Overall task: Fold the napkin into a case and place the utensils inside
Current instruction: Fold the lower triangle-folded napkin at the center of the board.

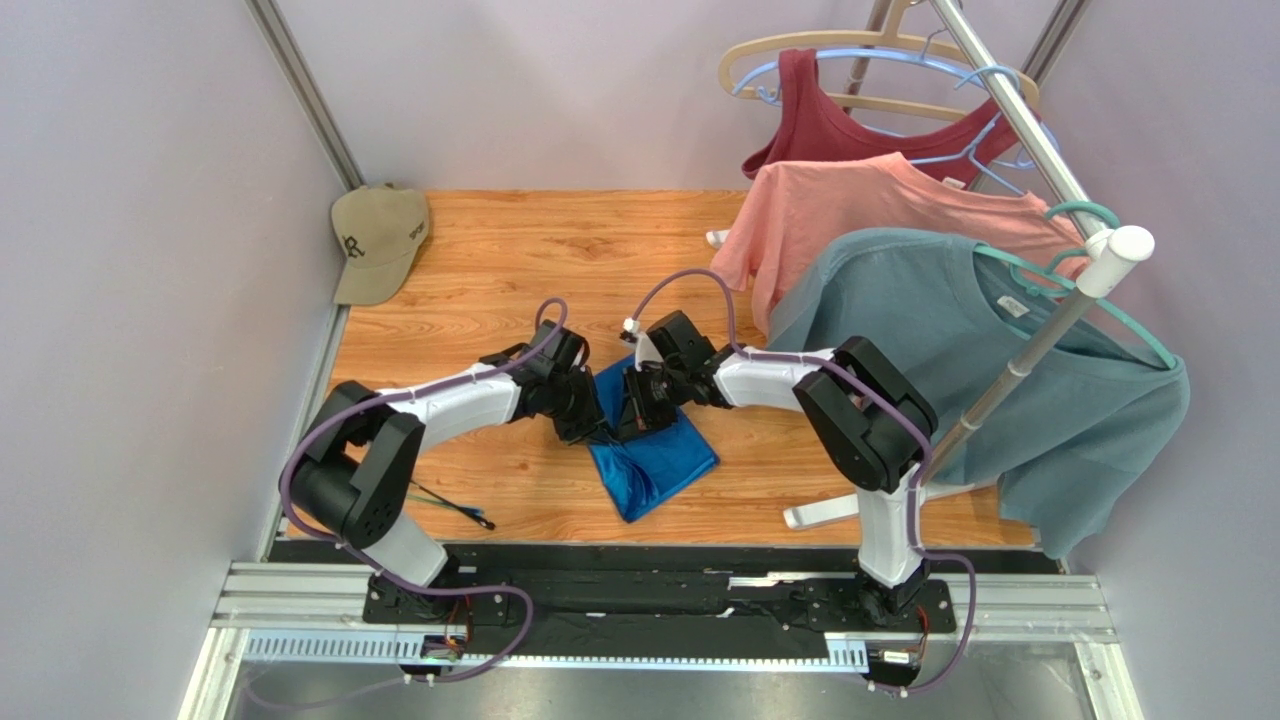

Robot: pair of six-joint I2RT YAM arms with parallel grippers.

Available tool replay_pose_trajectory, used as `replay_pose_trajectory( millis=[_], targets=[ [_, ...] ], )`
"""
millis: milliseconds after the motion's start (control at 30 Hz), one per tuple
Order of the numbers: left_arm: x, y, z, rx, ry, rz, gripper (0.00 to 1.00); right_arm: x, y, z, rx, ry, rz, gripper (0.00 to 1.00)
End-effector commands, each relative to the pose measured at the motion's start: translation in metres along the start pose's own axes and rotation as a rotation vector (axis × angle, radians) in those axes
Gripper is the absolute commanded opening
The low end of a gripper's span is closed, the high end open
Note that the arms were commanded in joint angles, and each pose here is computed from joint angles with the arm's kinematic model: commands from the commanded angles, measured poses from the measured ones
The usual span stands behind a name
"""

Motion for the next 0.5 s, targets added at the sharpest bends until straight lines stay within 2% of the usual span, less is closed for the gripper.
replay_pose_trajectory(
  millis=[0,467],
  targets=[
    [0.008,-0.01,-0.002,-0.019,-0.021,-0.038,0.0,0.014,0.012,0.024,-0.017,-0.059,0.048,0.0],
    [0.01,-0.021,-0.011,-0.034,-0.013,-0.051,0.0,0.001,-0.015,0.008,-0.081,-0.023,0.029,0.0]
  ],
)
Point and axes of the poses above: each gripper's point midway between its finger pads, its own z axis back along the fingers, its own y axis along the line the jaws close on, x = y × z, the point moved 6 cm from there along z, back along the fingers, and after that the axes turned 2 degrees about z, right-handed, at the moved point
